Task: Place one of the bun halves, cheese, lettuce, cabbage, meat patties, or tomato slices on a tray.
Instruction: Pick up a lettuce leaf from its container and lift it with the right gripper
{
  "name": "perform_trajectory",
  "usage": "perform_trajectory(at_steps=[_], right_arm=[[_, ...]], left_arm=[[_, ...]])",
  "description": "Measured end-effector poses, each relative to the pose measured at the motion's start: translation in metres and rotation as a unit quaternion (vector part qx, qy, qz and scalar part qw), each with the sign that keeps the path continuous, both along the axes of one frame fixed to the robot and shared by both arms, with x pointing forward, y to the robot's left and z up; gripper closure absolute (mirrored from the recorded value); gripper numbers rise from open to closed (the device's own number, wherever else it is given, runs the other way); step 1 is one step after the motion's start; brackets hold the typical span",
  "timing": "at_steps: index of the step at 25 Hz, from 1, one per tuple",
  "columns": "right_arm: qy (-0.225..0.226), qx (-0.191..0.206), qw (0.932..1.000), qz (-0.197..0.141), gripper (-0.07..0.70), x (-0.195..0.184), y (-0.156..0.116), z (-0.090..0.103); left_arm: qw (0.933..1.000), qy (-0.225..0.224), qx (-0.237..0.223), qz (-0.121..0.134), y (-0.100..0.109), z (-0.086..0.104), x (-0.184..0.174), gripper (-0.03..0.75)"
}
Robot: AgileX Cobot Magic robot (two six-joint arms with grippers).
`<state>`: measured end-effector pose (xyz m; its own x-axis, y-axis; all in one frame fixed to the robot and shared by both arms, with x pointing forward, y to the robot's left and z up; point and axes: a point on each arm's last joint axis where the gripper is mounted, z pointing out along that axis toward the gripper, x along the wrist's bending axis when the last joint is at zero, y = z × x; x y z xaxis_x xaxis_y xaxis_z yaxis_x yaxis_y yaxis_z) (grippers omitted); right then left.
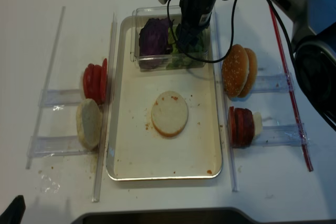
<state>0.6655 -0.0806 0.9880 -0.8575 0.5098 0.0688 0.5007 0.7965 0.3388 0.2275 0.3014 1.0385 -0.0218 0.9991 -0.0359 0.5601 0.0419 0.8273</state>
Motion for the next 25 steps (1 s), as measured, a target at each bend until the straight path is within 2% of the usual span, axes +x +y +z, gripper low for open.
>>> perform_trajectory(at_steps=[5,8,13,20,25], right_arm=[[0.001,0.0,1.0,0.0,0.184,0.0001,0.0001,-0.0007],[0.001,-0.001,1.0,0.0,0.211,0.0,0.0,-0.0008],[0.008,-0.003,1.0,0.002,0.313,-0.0013,-0.0004,-0.001],[0.016,-0.007,0.9998,0.005,0.385,-0.0028,-0.0009,-0.0014],[0.016,-0.007,0.9998,0.005,0.538,-0.0028,-0.0009,-0.0014]], left_arm=[[1.0,0.0,0.0,0.0,0.0,0.0,0.0,0.279],[1.0,0.0,0.0,0.0,0.0,0.0,0.0,0.279],[1.0,0.0,0.0,0.0,0.0,0.0,0.0,0.279],[1.0,0.0,0.0,0.0,0.0,0.0,0.0,0.279],[1.0,0.0,0.0,0.0,0.0,0.0,0.0,0.279]])
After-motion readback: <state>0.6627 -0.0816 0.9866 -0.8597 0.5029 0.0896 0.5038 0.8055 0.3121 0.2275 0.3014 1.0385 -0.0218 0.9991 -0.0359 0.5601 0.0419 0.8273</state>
